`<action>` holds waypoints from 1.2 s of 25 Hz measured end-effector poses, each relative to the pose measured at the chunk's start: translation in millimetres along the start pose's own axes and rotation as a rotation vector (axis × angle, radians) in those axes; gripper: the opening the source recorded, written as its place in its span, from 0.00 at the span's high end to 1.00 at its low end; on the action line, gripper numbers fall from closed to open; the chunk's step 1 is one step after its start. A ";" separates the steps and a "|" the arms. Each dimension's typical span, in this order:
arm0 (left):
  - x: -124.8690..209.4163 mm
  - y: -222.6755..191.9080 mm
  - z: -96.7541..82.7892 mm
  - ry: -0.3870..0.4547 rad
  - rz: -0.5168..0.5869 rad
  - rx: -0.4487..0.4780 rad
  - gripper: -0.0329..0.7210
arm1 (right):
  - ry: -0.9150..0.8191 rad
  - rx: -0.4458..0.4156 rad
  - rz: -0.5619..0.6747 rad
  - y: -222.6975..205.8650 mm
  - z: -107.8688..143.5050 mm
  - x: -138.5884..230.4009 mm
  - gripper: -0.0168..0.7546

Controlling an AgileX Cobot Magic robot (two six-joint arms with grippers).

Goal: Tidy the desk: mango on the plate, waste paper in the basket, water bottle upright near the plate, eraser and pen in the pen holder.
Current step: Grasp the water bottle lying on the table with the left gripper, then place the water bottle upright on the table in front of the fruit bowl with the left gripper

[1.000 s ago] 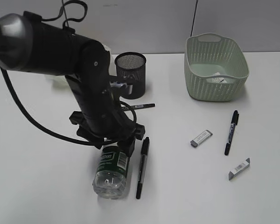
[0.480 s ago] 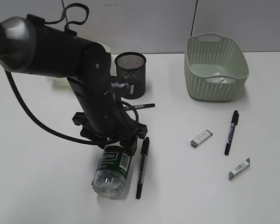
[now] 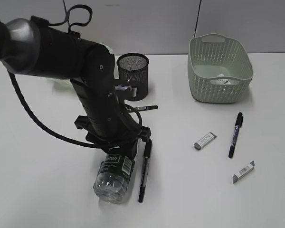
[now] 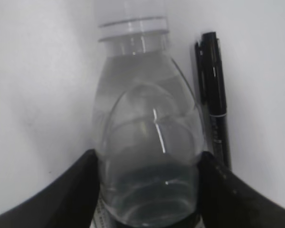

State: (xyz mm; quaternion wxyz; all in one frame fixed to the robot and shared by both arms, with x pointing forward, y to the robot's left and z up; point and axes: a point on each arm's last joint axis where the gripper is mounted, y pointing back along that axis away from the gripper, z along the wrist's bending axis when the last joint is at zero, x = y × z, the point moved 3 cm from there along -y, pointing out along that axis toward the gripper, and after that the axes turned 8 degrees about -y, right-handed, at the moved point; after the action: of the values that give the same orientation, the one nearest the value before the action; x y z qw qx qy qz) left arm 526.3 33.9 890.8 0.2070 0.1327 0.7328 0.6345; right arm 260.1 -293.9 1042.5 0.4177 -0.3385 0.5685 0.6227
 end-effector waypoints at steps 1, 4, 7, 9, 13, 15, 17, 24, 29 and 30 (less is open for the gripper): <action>-0.1 0.7 -0.1 0.000 -0.002 0.000 0.34 | 0.000 0.000 0.000 0.0 0.0 0.0 0.42; -0.3 1.6 -0.1 -0.001 -0.004 0.000 0.34 | 0.000 0.000 0.000 0.0 0.0 0.0 0.42; -0.5 6.8 -0.4 -0.003 -0.013 0.001 0.35 | 0.000 0.000 0.000 0.0 0.0 0.0 0.42; -0.6 13.7 -0.8 -0.006 -0.025 0.003 0.35 | 0.000 0.000 0.000 0.0 0.0 0.0 0.42; -3.1 40.1 -1.4 -0.018 -0.091 0.009 0.35 | 0.000 0.000 0.000 0.0 0.0 0.0 0.42; -4.2 55.6 1.0 -0.027 -0.130 0.002 0.35 | 0.000 0.000 0.000 0.0 0.0 0.0 0.42; -4.9 72.8 6.7 -0.031 -0.170 -0.010 0.35 | 0.000 0.000 0.000 0.0 0.0 0.0 0.42; -10.4 150.6 48.2 0.023 -0.427 -0.055 0.35 | 0.000 0.000 0.000 0.0 0.0 0.0 0.42; 6.1 208.4 96.2 0.070 -0.617 -0.173 0.36 | 0.000 0.000 0.000 0.0 0.0 0.0 0.42; 13.4 216.9 106.1 0.089 -0.649 -0.194 0.36 | 0.000 0.000 0.000 0.0 0.0 0.0 0.42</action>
State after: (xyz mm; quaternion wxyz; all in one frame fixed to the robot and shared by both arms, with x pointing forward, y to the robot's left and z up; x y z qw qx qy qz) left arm 549.8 167.4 1091.0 0.3777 -0.1557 0.6813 0.6073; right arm 260.1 -293.9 1042.5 0.4177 -0.3385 0.5685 0.6227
